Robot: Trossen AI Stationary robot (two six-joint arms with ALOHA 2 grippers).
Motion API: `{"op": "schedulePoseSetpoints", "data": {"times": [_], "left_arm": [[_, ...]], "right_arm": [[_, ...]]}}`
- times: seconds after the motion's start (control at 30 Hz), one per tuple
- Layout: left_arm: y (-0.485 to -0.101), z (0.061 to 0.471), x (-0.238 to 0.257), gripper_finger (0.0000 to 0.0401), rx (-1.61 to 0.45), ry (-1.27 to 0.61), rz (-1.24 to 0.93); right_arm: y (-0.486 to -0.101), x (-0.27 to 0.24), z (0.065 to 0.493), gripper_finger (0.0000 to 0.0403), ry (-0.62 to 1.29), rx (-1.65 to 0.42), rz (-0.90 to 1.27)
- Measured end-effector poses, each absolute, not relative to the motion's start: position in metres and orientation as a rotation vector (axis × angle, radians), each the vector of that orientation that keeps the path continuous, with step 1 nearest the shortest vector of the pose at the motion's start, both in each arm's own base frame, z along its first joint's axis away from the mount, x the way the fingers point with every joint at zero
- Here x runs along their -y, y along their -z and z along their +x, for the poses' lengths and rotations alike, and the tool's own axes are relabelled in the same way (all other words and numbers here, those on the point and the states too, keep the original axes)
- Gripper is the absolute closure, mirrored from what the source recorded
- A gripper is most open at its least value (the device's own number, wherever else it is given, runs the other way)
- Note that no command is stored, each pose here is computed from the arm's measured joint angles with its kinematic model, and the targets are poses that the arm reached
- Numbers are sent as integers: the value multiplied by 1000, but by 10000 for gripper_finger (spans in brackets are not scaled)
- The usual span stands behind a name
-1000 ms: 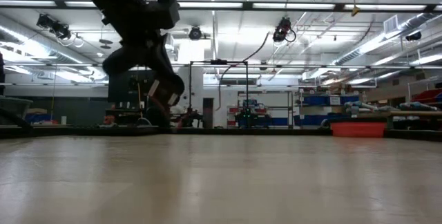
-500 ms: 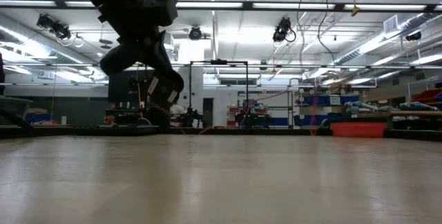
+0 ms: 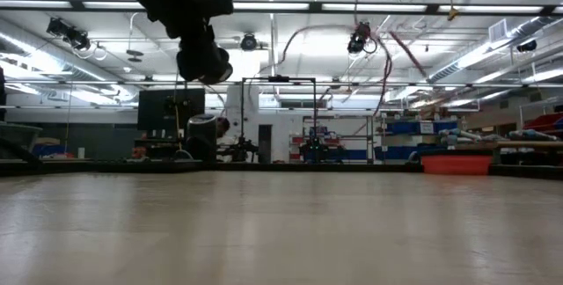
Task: Coil cords
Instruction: Uncoil the red wire from the black spool
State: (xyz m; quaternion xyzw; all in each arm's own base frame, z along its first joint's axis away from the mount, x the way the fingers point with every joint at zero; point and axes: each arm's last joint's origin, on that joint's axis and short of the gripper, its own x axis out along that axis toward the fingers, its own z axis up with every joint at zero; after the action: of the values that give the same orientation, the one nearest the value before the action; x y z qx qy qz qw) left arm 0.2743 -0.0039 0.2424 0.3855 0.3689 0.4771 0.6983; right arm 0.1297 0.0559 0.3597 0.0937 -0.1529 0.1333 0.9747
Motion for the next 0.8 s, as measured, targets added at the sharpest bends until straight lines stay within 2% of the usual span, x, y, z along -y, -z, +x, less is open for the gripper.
{"op": "schedulePoseSetpoints", "data": {"times": [0.17, 0.27, 0.43, 0.57, 0.8], "left_arm": [[-240, 271, -1, 391, -900, -1072, 940], [-238, 268, -4, 391, -951, -1100, 990], [-231, 261, -4, 391, -1056, -979, 1053], [-226, 260, -4, 391, -1076, -862, 1006], [-225, 261, -3, 391, -1056, -830, 944]], "right_arm": [[-369, -59, 124, 402, -466, 404, 229], [-375, -59, 121, 402, -518, 470, 235], [-384, -57, 116, 402, -513, 577, 252], [-390, -53, 112, 402, -443, 656, 249], [-407, -37, 85, 402, -340, 892, 285]]}}
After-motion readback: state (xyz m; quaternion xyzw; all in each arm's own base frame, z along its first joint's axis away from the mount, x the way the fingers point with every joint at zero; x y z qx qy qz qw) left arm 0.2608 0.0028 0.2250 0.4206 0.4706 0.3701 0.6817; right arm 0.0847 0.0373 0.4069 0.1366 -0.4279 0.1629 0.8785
